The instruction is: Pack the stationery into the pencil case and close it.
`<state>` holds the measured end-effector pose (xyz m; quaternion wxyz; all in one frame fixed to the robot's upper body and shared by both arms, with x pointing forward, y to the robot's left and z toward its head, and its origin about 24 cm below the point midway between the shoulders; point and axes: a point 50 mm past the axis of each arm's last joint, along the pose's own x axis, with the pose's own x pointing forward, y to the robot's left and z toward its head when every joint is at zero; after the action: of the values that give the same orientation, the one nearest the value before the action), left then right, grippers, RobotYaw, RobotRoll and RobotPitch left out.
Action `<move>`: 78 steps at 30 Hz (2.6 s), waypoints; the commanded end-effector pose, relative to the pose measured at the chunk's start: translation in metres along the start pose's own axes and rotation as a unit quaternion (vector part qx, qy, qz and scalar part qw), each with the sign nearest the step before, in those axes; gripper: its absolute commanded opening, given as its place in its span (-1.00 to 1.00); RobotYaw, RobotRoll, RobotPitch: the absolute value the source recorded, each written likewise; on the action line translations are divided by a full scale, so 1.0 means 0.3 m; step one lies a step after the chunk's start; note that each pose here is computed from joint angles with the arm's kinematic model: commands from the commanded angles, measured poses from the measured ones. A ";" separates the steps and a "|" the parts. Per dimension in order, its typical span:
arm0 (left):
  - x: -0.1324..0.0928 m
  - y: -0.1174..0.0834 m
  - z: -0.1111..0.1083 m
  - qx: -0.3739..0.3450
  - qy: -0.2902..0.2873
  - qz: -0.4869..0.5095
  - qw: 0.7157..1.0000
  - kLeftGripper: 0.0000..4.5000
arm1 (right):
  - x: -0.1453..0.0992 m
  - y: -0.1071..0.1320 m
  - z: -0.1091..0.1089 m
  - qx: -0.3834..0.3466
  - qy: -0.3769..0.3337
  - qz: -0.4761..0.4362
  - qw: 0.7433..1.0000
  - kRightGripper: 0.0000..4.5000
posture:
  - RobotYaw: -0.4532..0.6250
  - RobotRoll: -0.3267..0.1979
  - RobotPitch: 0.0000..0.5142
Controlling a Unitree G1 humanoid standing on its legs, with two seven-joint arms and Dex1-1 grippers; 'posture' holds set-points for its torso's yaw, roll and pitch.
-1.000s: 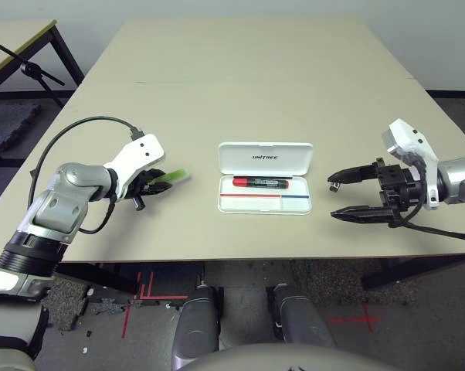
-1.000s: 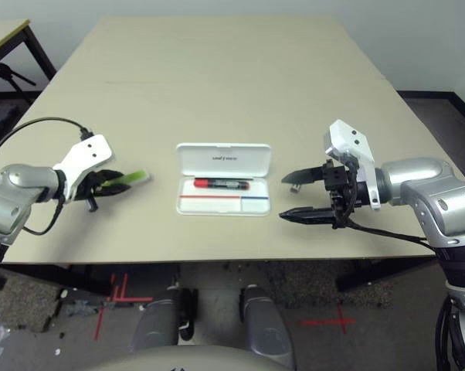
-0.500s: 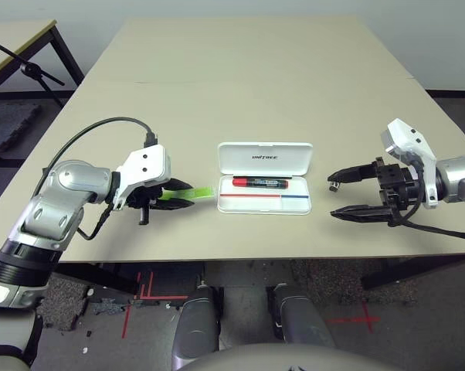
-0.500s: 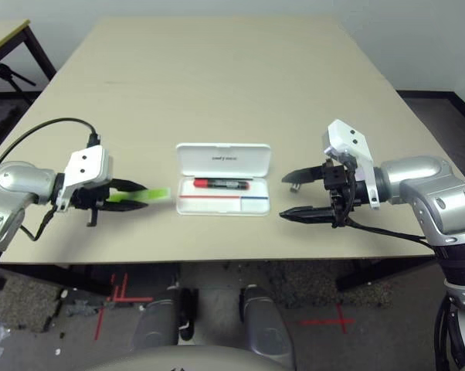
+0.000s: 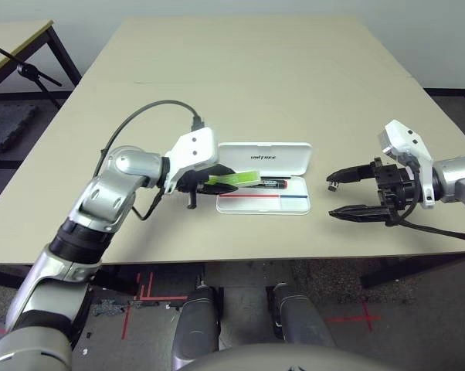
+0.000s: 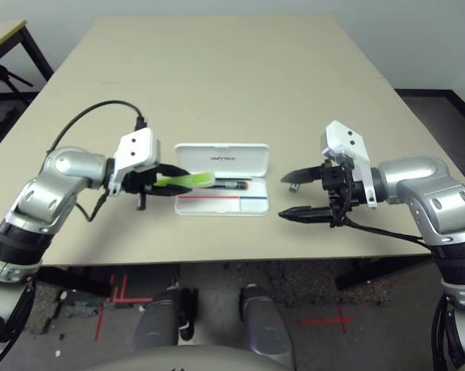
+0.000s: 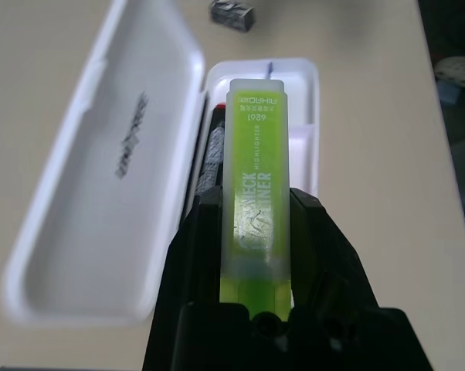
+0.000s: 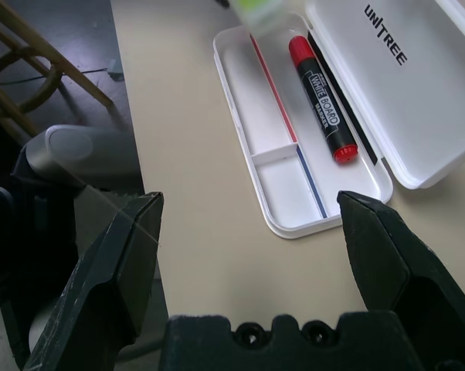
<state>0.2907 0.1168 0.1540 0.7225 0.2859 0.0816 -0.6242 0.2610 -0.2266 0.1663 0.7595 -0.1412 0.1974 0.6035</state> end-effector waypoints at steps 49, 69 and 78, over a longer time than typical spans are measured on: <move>0.115 -0.008 -0.037 0.014 0.045 -0.049 0.998 0.98 | 0.012 -0.011 -0.005 -0.017 0.018 -0.009 1.000 1.00 | -0.34 0.25 -0.66; -0.118 -0.019 0.040 0.010 -0.021 -0.017 1.000 0.98 | 0.011 0.003 -0.040 0.003 0.015 -0.001 1.000 1.00 | -0.31 0.25 -0.67; -0.113 -0.035 0.050 0.011 -0.020 -0.023 0.999 0.98 | -0.056 0.021 -0.001 0.117 -0.002 -0.125 0.985 1.00 | -0.33 0.25 -0.59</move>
<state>0.2710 0.1358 0.1797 0.7067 0.2804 0.0623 -0.6466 0.2538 -0.2397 0.1715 0.8265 -0.0933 0.2436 0.4988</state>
